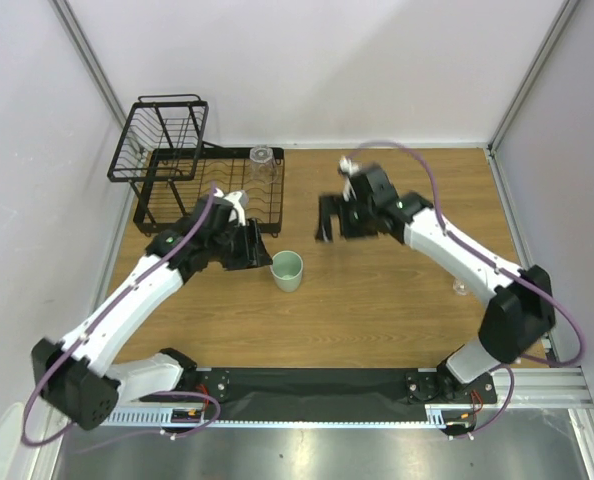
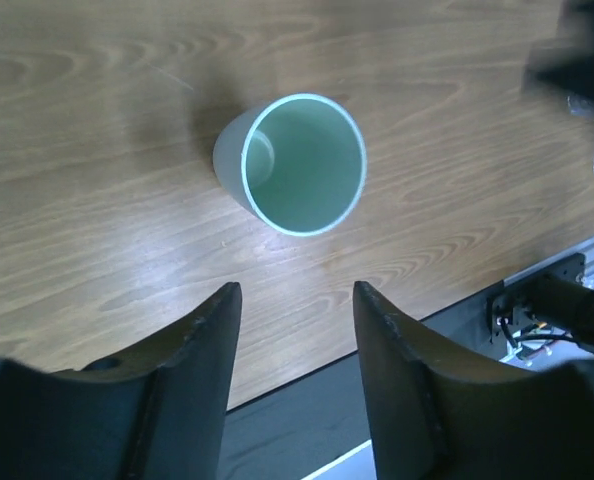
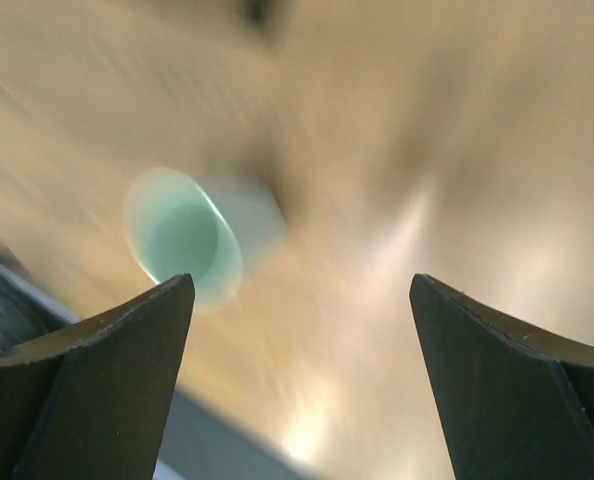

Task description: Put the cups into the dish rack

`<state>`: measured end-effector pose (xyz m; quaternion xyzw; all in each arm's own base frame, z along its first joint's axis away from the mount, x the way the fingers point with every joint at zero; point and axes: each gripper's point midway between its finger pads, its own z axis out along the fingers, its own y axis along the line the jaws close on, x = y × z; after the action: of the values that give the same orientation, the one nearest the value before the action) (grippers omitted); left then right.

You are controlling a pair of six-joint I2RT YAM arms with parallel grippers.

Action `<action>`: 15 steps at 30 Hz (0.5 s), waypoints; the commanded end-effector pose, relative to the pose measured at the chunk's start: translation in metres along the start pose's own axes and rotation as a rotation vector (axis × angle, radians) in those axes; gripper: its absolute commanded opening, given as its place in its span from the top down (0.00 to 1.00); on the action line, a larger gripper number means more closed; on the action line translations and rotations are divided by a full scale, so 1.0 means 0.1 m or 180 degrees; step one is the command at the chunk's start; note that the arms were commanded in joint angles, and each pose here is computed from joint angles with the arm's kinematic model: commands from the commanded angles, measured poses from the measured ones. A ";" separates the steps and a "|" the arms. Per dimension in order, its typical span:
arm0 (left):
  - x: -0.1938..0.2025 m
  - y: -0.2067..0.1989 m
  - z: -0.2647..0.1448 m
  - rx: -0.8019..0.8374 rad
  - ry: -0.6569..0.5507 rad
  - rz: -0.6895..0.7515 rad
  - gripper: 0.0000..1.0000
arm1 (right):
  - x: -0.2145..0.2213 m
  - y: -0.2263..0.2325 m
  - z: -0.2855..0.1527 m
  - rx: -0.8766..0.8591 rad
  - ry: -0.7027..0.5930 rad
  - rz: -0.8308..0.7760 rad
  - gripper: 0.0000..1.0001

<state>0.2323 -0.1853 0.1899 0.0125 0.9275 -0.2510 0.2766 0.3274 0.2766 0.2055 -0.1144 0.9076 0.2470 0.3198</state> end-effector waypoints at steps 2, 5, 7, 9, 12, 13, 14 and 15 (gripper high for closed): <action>0.06 -0.06 0.34 -0.0076 0.0244 -0.0323 0.50 | 0.57 -0.07 -0.43 -0.0162 0.0267 0.0197 0.06; 0.02 -0.04 0.44 -0.0217 0.0253 -0.0426 0.54 | 0.71 -0.12 -0.73 -0.0172 0.0152 0.0216 0.06; 0.00 0.05 0.54 -0.0410 0.0275 -0.0469 0.54 | 0.77 -0.16 -0.88 -0.0231 0.0053 0.0265 0.07; -0.02 0.07 0.62 -0.0488 0.0337 -0.0493 0.52 | 0.80 -0.11 -0.99 -0.0376 -0.0015 0.0305 0.11; -0.01 0.11 0.67 -0.0577 0.0429 -0.0480 0.51 | 0.85 -0.14 -1.02 -0.0408 -0.0028 0.0370 0.12; 0.03 0.14 0.72 -0.0629 0.0505 -0.0490 0.51 | 0.85 -0.15 -1.05 -0.0393 -0.0047 0.0374 0.12; 0.06 0.16 0.74 -0.0652 0.0549 -0.0492 0.51 | 0.83 -0.17 -1.07 -0.0369 -0.0073 0.0383 0.11; 0.08 0.17 0.76 -0.0668 0.0580 -0.0496 0.51 | 0.82 -0.19 -1.08 -0.0346 -0.0092 0.0360 0.12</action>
<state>0.2611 -0.2059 0.1197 -0.0561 0.9672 -0.1795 0.1707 0.2142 0.1999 0.2253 -0.0814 0.8898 0.3125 0.3223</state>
